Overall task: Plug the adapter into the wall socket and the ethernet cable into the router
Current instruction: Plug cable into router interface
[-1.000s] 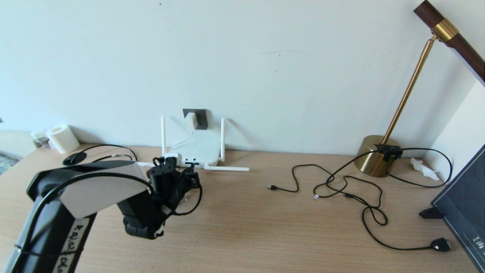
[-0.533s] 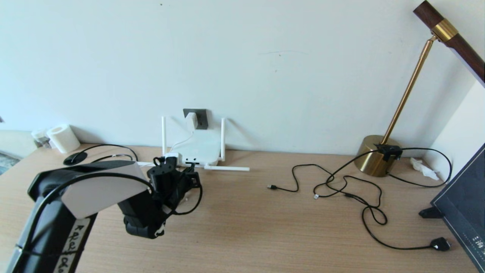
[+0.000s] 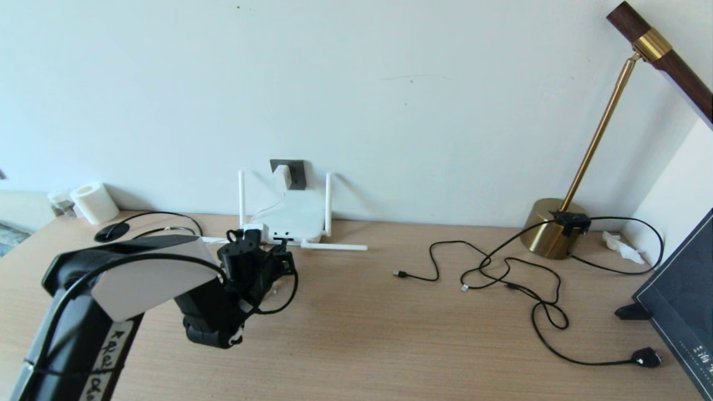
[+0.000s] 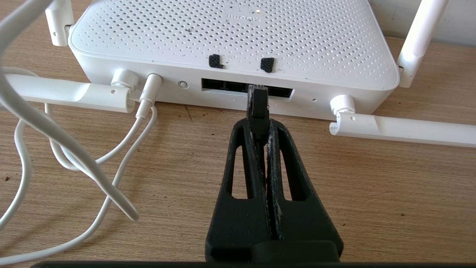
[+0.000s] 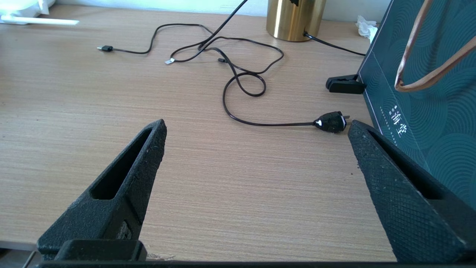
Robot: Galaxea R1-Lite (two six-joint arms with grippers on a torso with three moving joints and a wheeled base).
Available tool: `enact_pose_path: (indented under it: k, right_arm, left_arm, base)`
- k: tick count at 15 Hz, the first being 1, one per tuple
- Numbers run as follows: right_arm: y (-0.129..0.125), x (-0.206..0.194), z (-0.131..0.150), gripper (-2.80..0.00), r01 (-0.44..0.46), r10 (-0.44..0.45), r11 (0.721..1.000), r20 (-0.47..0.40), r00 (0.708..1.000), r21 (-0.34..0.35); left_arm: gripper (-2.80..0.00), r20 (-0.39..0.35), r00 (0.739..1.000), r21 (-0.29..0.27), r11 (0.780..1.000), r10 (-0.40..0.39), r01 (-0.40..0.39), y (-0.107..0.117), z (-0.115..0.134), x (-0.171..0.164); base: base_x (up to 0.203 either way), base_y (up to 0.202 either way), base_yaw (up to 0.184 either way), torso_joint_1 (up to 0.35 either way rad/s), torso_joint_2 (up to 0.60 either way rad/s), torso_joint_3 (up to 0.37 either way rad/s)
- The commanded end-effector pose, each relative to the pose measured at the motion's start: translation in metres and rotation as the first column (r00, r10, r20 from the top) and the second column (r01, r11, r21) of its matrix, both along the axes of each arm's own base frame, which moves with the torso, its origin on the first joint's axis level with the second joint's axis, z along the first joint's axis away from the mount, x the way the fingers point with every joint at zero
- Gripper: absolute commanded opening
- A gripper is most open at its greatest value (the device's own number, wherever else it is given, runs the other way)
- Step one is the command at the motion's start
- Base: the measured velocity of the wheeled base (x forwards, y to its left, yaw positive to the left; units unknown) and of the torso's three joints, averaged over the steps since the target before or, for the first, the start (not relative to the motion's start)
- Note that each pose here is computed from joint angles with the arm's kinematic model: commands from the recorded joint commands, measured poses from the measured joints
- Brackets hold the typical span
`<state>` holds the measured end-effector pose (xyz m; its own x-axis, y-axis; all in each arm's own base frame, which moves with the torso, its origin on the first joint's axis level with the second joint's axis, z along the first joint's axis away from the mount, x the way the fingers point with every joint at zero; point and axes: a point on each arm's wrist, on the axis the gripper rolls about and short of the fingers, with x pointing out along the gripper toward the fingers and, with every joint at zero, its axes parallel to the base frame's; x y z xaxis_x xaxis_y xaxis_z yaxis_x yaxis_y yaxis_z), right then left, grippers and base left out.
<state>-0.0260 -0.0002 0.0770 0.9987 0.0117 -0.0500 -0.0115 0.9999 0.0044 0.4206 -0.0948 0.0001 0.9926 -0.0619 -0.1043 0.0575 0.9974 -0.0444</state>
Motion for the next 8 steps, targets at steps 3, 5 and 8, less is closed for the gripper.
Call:
enact_pose_path:
  k: [3, 5, 8]
  right_arm:
    - [0.0000, 0.0001, -0.0001, 0.00, -0.001, 0.001, 1.000, -0.002, 1.000, 0.000]
    - [0.0000, 0.0001, -0.0001, 0.00, -0.001, 0.001, 1.000, -0.002, 1.000, 0.000]
    - [0.0000, 0.0001, -0.0001, 0.00, -0.001, 0.001, 1.000, -0.002, 1.000, 0.000]
  left_arm:
    - [-2.80, 0.003, 1.000, -0.001, 1.000, 0.002, -0.002, 0.0006, -0.0004, 0.0011]
    - [-2.80, 0.000, 1.000, -0.001, 1.000, 0.003, -0.003, 0.0011, -0.0024, 0.0018]
    - [-2.80, -0.001, 1.000, 0.000, 1.000, 0.003, -0.003, 0.0012, -0.0031, 0.0014]
  base:
    - [0.000, 0.000, 0.000, 0.000, 0.00, 0.000]
    - [0.000, 0.000, 0.000, 0.000, 0.00, 0.000]
    - [0.000, 0.000, 0.000, 0.000, 0.00, 0.000]
